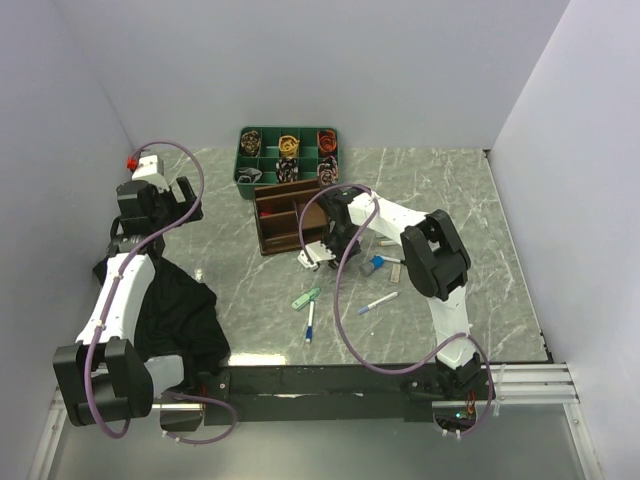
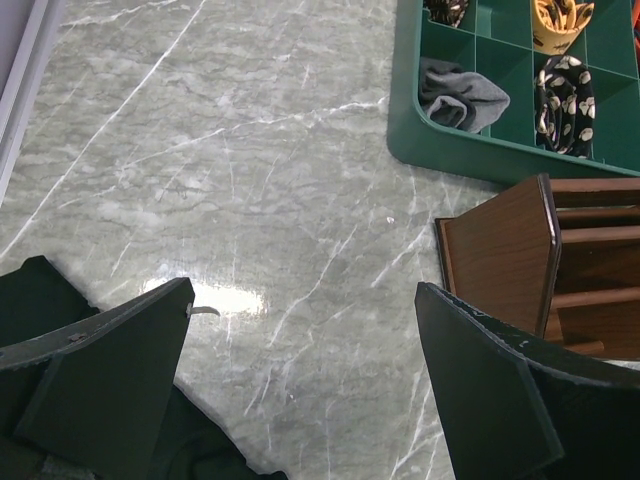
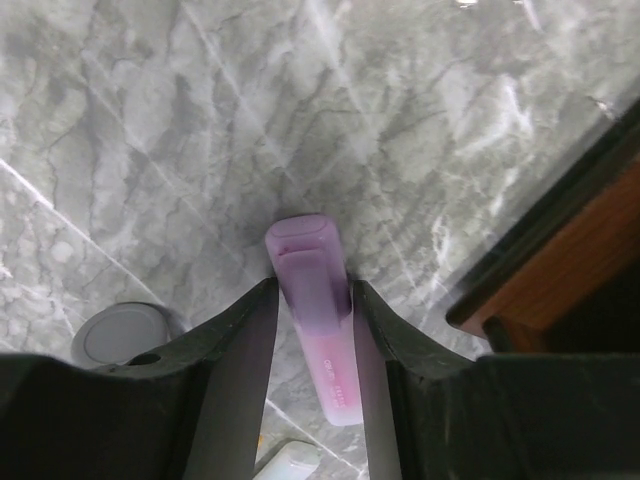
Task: Sort the stationery into containers
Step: Pick up the pen from the center of the board.
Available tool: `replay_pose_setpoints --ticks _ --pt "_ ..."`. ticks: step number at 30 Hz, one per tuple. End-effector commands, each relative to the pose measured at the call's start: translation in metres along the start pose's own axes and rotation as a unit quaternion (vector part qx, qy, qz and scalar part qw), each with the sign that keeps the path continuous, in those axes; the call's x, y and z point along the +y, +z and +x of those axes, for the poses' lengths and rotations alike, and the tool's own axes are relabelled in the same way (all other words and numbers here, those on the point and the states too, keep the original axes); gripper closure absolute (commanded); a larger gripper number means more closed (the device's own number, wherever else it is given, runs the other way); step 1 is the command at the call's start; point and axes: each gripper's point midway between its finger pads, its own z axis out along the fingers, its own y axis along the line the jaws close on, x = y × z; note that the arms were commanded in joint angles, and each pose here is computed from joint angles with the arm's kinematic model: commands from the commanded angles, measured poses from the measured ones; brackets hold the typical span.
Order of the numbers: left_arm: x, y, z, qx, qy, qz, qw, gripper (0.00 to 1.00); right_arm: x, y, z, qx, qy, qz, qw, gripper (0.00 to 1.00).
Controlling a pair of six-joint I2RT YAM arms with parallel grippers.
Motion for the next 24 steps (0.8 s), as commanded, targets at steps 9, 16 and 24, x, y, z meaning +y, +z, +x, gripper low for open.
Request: replay_pose_setpoints --ticks 9,16,24 --pt "-0.001 0.004 -0.021 -0.028 0.002 0.005 1.0 0.01 0.017 -0.009 -0.017 -0.014 0.021 -0.017 1.0 0.95" --pt "-0.004 0.004 -0.038 -0.045 0.003 0.012 0.999 0.01 -0.007 -0.109 -0.071 -0.104 0.086 0.079 0.988 1.0" --pt "-0.013 0.009 -0.042 -0.041 -0.018 0.036 0.998 0.0 -0.086 -0.216 -0.141 -0.362 0.254 0.22 0.869 1.0"
